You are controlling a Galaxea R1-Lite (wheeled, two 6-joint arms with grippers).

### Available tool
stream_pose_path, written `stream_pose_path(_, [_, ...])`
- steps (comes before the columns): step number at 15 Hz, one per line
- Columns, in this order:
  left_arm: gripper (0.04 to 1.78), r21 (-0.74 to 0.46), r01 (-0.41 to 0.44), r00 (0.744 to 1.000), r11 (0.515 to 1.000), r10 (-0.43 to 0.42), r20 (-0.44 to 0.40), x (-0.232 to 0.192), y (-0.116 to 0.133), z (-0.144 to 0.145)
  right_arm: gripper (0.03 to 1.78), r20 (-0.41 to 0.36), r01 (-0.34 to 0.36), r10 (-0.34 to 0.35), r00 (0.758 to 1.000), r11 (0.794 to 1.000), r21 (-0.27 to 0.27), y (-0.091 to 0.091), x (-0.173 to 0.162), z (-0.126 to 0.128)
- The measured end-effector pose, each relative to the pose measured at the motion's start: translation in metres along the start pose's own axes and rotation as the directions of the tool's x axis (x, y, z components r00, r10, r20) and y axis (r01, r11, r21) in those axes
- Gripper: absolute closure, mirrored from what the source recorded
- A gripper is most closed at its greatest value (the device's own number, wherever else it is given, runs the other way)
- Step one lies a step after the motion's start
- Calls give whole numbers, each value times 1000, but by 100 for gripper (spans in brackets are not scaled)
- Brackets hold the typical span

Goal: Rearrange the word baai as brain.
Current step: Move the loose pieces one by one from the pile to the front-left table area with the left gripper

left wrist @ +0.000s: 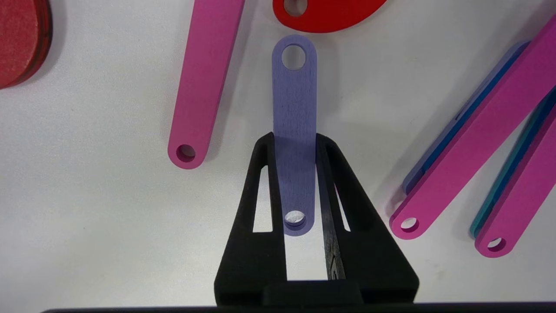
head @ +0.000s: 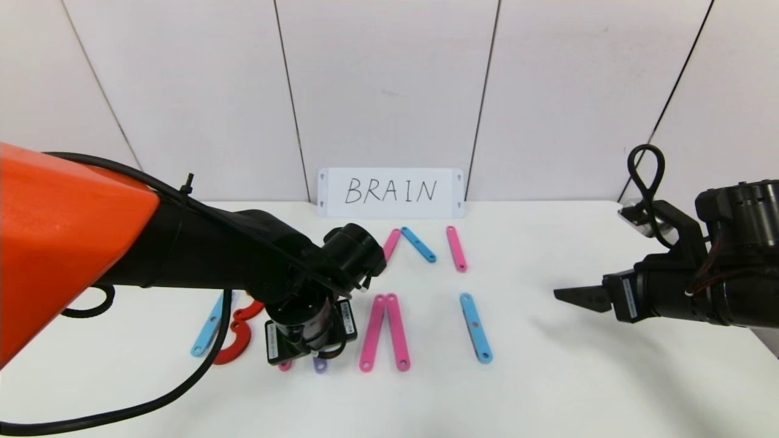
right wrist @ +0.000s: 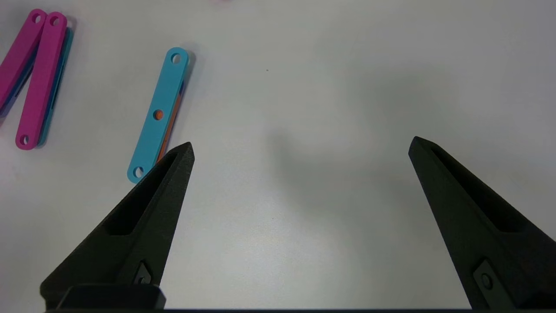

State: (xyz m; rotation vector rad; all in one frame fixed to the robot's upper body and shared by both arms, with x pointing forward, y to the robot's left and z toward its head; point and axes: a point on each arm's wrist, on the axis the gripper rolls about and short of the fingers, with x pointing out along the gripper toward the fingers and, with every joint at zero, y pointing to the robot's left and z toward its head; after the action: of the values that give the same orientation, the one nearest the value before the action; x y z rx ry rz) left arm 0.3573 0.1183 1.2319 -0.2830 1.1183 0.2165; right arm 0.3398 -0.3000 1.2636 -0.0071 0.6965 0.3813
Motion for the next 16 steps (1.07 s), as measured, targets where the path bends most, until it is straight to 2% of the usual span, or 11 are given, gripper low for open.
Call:
stream_pose_path(13, [154,-28,-20,1000,999,20,-5,6,1,0,8,-2,-1,1,1000,1000,0,0,0,0])
stream_pose_path(16, [145,-28,-19,1000,999,19,-3,6,1,0,8,-2,-2,2,1000,1000,0,0,0,0])
